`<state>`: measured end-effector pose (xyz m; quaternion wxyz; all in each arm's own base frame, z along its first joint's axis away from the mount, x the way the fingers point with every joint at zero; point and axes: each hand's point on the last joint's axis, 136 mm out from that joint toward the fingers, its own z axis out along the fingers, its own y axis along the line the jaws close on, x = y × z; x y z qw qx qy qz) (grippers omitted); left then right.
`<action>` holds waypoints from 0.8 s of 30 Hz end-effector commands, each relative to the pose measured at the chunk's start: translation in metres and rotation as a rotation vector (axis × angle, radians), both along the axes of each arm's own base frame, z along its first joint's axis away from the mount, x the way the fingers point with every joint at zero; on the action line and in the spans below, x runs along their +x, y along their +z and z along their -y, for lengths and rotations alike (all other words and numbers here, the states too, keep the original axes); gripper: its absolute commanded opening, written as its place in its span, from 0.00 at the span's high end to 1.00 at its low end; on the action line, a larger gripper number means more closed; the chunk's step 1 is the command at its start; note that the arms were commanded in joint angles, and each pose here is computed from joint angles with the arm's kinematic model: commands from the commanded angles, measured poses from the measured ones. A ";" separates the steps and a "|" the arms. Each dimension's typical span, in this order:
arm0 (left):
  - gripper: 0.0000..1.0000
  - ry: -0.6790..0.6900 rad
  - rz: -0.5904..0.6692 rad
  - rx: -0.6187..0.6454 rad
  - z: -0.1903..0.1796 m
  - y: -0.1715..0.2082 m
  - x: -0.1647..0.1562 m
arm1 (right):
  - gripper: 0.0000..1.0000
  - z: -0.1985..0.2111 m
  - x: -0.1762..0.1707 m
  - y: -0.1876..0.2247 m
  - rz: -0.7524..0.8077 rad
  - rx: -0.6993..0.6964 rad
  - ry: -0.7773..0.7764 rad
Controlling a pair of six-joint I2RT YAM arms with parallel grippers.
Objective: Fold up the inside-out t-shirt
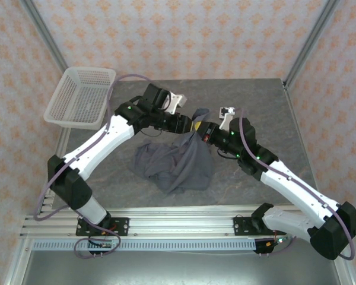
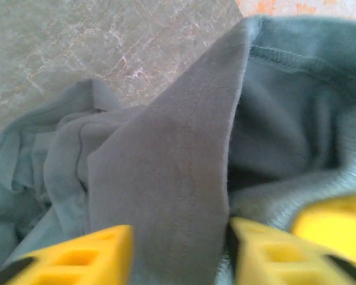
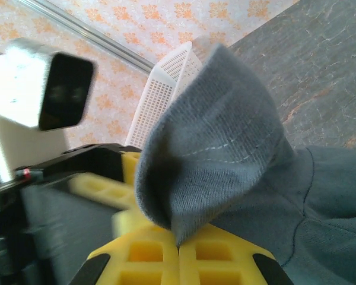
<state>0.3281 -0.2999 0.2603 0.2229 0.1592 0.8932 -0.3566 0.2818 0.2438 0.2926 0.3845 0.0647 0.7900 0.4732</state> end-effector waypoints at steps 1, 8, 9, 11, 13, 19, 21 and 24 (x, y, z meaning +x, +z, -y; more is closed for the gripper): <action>0.85 0.006 0.057 -0.069 0.008 0.023 0.009 | 1.00 0.002 0.000 0.015 0.028 0.005 -0.009; 1.00 0.278 0.066 -0.056 -0.046 0.025 0.047 | 1.00 0.018 0.000 -0.005 -0.012 -0.063 -0.073; 1.00 0.307 0.066 -0.089 -0.052 0.030 0.053 | 1.00 0.026 0.001 -0.014 -0.036 -0.103 -0.108; 1.00 0.370 0.075 -0.149 -0.063 0.042 0.067 | 1.00 0.057 0.004 -0.046 -0.131 -0.226 -0.244; 1.00 0.401 0.085 -0.151 -0.064 0.048 0.080 | 1.00 0.081 0.003 -0.081 -0.224 -0.322 -0.331; 1.00 0.398 0.026 -0.181 -0.023 0.025 0.130 | 1.00 0.076 -0.025 -0.161 -0.426 -0.383 -0.228; 1.00 0.352 0.047 -0.181 0.003 0.028 0.138 | 1.00 0.073 -0.026 -0.156 -0.417 -0.333 -0.220; 1.00 0.284 0.036 -0.170 0.049 0.010 0.153 | 1.00 0.098 -0.022 -0.137 -0.369 -0.344 -0.354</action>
